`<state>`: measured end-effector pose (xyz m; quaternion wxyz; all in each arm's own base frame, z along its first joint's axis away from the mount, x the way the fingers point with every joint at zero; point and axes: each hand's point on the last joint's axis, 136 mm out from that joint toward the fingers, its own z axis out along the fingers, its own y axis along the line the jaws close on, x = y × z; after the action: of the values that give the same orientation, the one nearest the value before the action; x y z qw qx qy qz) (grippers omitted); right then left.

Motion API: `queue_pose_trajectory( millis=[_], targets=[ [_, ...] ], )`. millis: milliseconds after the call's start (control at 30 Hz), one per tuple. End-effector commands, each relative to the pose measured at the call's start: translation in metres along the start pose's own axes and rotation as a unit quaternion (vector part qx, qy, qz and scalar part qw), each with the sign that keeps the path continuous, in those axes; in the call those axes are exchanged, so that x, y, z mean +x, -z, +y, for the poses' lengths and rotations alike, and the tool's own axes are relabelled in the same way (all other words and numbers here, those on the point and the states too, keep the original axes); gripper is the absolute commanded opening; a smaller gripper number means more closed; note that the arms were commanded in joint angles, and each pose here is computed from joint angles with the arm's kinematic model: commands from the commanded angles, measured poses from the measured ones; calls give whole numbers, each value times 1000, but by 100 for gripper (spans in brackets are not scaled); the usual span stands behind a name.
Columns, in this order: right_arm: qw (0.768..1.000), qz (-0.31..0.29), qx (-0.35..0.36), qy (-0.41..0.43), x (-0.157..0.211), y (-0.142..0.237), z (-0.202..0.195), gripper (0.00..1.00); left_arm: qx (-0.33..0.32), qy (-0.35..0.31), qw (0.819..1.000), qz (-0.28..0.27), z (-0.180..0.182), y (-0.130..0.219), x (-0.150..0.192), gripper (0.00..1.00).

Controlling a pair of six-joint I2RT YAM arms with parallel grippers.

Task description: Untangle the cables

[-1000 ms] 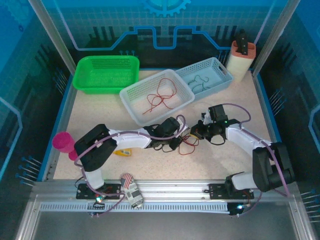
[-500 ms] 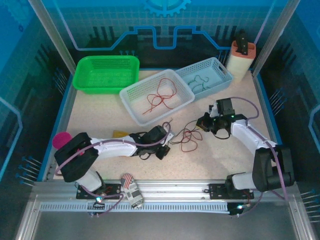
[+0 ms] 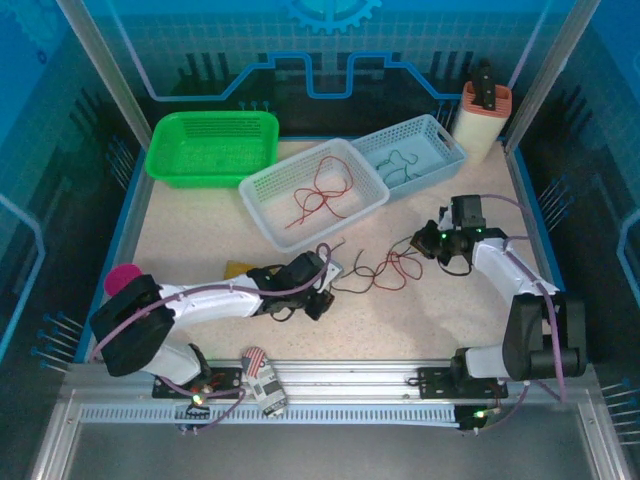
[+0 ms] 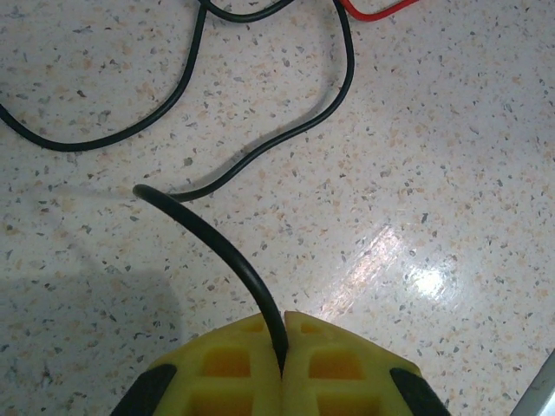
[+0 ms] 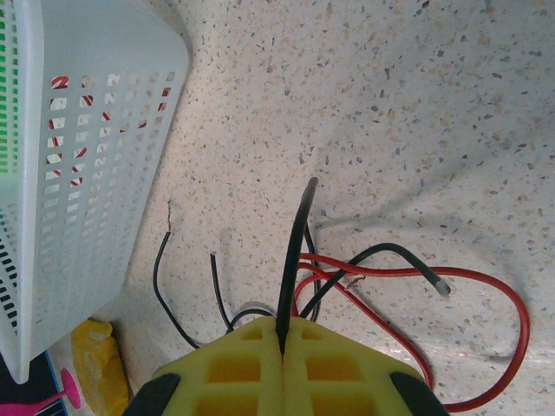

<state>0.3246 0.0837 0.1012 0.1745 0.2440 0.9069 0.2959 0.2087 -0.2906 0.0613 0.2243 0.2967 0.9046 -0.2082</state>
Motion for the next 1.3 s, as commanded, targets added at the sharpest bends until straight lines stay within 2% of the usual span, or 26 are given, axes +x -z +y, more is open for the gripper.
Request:
queue_pose_trajectory(
  millis=[0, 67, 267, 400, 500, 600, 700, 767, 1067, 1267],
  targets=[
    [1000, -5, -13, 20, -3, 8, 7, 25, -4, -2, 1000, -4, 0, 6, 0, 0],
    [998, -16, -21, 52, -3, 17, 15, 48, -2, -4, 1000, -9, -2, 8, -5, 0],
    [986, -78, 27, 143, 1, 61, 15, 70, 9, -26, 999, -42, -10, 23, -27, 0],
    [967, -62, 78, 236, 26, 77, 21, 68, 48, -41, 995, -74, -25, 38, -42, 0],
    [957, 5, 65, 283, 61, 69, 31, 60, 71, -40, 992, -94, -30, 45, -49, 0],
    [949, 75, 39, 303, 97, 54, 36, 56, 76, -33, 992, -91, -27, 44, -49, 0],
    [949, 129, 39, 284, 117, 34, 30, 54, 100, -30, 991, -84, -33, 42, -47, 0],
    [949, 155, 64, 268, 122, 21, 22, 53, 120, -32, 989, -86, -41, 46, -48, 0],
    [962, 169, 94, 194, 126, -25, 7, 51, 209, -71, 968, -122, -69, 87, -56, 0],
    [962, 181, 113, 173, 129, -50, -3, 51, 227, -70, 964, -117, -70, 98, -58, 0]
  ],
)
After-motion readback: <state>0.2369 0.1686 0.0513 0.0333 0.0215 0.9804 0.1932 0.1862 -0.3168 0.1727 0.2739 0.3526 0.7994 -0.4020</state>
